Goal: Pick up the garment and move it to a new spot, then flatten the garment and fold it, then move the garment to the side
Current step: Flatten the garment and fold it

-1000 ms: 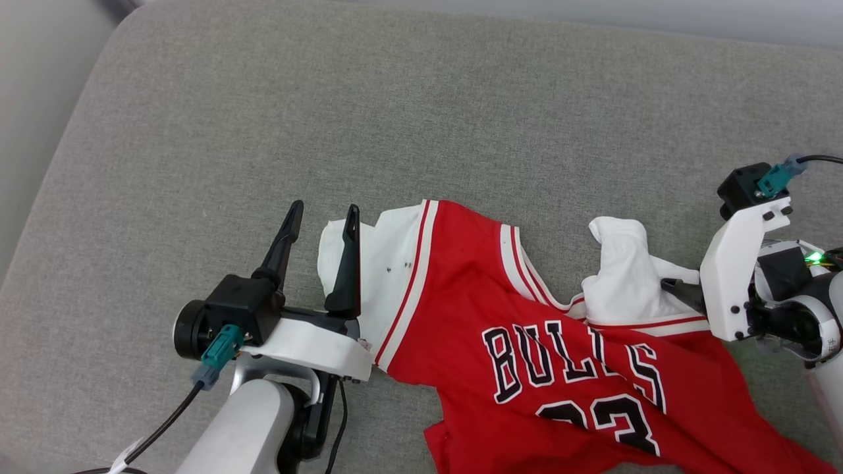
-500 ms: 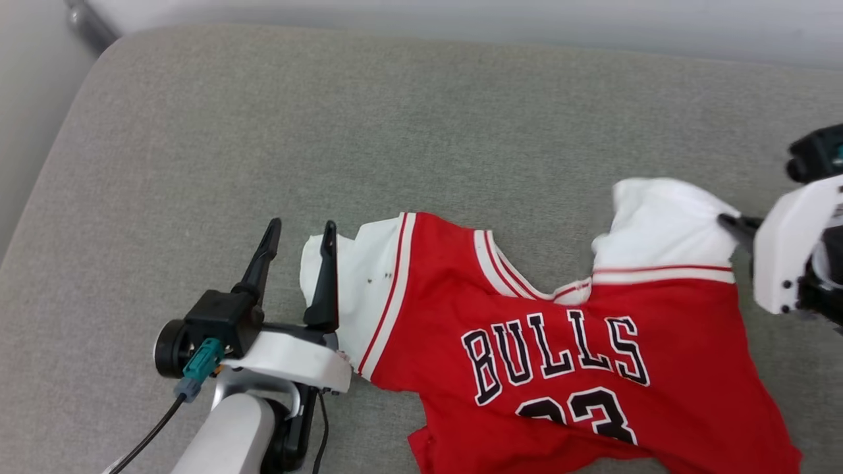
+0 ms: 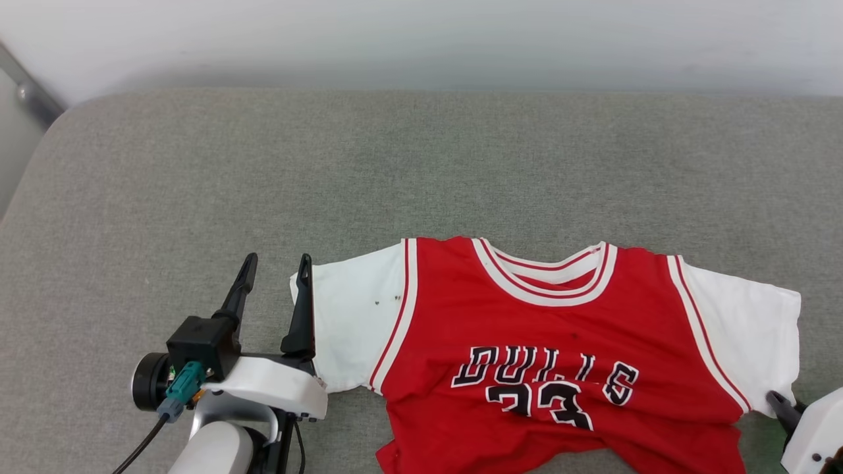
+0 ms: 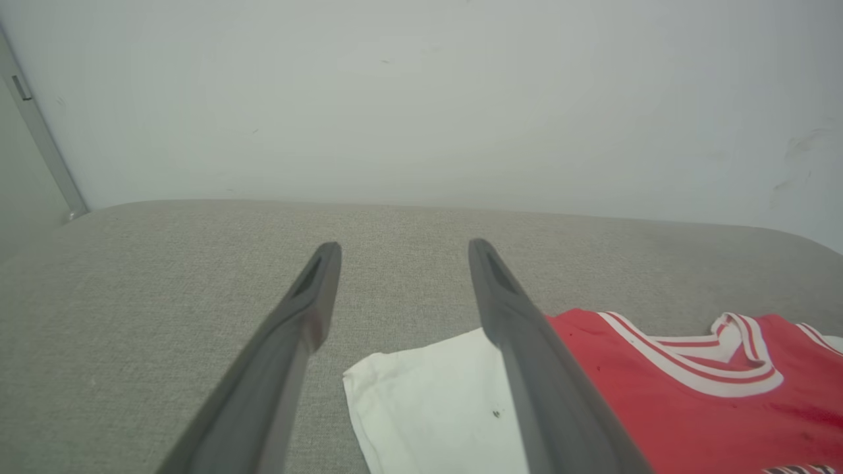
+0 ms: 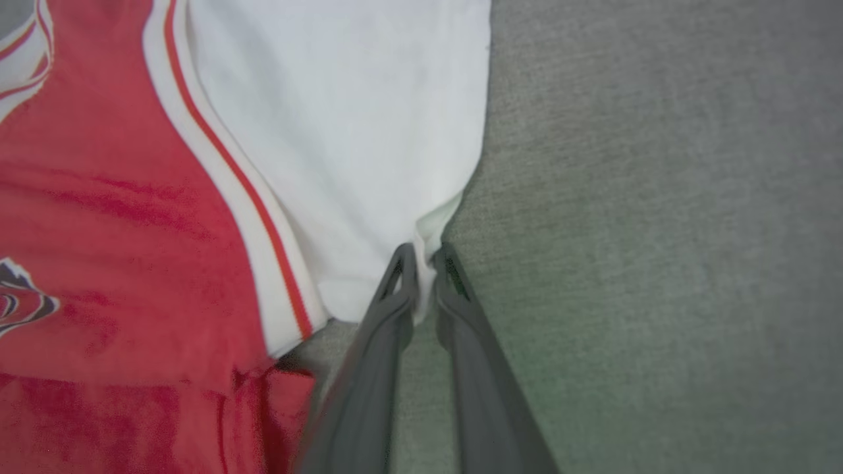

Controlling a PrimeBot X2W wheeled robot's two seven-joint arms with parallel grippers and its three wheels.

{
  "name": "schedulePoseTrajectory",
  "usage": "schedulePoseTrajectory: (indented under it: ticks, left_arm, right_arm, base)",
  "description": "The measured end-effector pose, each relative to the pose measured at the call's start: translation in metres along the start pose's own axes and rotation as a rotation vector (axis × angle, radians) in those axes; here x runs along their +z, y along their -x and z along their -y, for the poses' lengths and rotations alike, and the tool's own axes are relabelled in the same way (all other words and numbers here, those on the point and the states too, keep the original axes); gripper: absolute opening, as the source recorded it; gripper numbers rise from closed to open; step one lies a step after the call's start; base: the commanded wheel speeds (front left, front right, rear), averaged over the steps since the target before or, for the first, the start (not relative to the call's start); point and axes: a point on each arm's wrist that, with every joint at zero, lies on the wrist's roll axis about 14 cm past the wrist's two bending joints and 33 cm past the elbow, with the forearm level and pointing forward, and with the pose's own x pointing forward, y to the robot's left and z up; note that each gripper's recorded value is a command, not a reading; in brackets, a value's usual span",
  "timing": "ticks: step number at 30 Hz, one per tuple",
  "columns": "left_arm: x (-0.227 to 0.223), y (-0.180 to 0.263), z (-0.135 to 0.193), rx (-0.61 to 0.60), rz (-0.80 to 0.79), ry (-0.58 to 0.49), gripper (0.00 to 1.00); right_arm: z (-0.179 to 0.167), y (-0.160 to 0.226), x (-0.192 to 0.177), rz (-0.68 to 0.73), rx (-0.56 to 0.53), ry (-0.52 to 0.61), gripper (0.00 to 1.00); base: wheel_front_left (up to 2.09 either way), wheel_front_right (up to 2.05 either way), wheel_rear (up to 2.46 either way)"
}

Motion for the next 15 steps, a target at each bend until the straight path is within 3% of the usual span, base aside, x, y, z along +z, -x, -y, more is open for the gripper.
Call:
schedulePoseTrajectory:
  ticks: [5,11,15]
  left_arm:
    - [0.001,0.005,-0.001,-0.002,-0.008,-0.004,1.0]
    - [0.005,0.016,-0.007,0.016,-0.014,-0.009,1.0]
    - [0.009,0.023,-0.012,0.032,-0.009,-0.011,1.0]
  right_arm:
    - [-0.003,0.01,0.019,0.2,-0.007,-0.007,1.0]
    - [-0.01,0.044,0.074,0.547,-0.013,0.063,1.0]
    - [-0.034,0.067,0.095,0.706,0.028,0.127,1.0]
  base:
    - [0.0,0.0,0.0]
    - [0.0,0.0,0.0]
    - [0.0,0.0,0.0]
